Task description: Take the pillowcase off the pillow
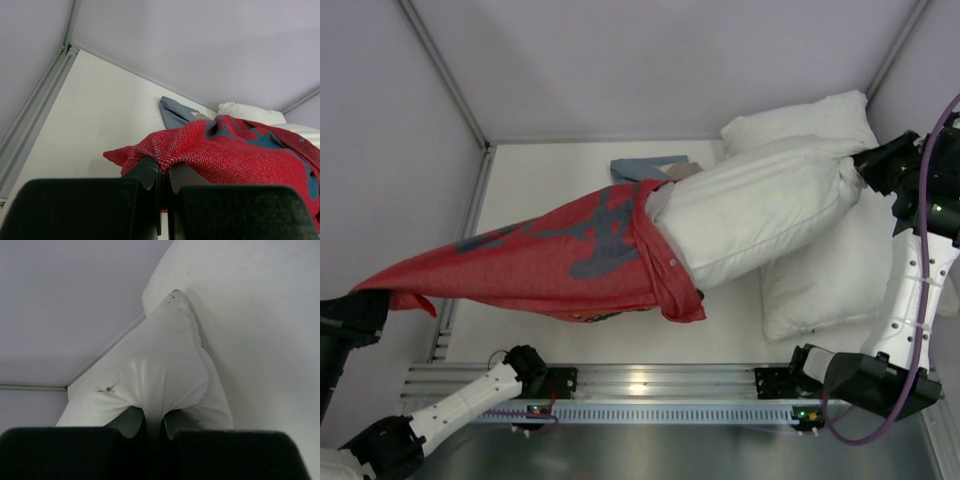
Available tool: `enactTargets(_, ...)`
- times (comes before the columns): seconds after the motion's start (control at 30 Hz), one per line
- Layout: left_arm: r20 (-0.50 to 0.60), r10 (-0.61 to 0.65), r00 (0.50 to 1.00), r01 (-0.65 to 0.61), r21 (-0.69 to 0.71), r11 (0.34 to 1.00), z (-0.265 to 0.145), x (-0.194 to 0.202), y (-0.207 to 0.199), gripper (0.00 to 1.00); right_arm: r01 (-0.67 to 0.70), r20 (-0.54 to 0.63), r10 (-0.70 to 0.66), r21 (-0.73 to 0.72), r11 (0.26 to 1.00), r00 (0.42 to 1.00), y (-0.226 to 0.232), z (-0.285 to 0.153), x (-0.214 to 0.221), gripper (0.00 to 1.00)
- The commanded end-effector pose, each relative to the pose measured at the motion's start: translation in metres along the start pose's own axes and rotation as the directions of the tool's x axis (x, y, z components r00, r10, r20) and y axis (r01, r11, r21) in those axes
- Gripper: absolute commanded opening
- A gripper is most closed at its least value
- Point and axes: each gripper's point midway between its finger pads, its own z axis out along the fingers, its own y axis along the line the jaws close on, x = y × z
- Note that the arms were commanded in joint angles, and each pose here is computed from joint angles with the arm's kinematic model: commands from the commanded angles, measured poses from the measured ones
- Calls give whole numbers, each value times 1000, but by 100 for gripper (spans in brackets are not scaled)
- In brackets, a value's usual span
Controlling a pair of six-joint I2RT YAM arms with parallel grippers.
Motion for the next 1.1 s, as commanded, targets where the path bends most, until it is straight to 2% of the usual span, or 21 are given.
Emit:
enactTargets(0.0,104,40,994,-21,-170,985,-20,-23,51,0,60,340,-63,18,998,938,15,-18,-93,0)
enactTargets(0.3,147,62,987,-35,-179,983,-34,-34,68,0,33,398,-34,9,999,917,16,-18,-120,0)
enactTargets(0.67,197,84,977,-40,-220,975,-46,-51,84,0,12,427,-6,-10,1000,904,16,3,-143,0)
enactTargets(0.83,244,58,968,2,-239,971,-58,-62,97,0,15,445,-11,-7,1000,895,15,9,-153,0)
enactTargets(1.07,184,62,981,-17,-235,972,-36,-44,85,0,24,399,21,-108,994,917,30,26,-147,0)
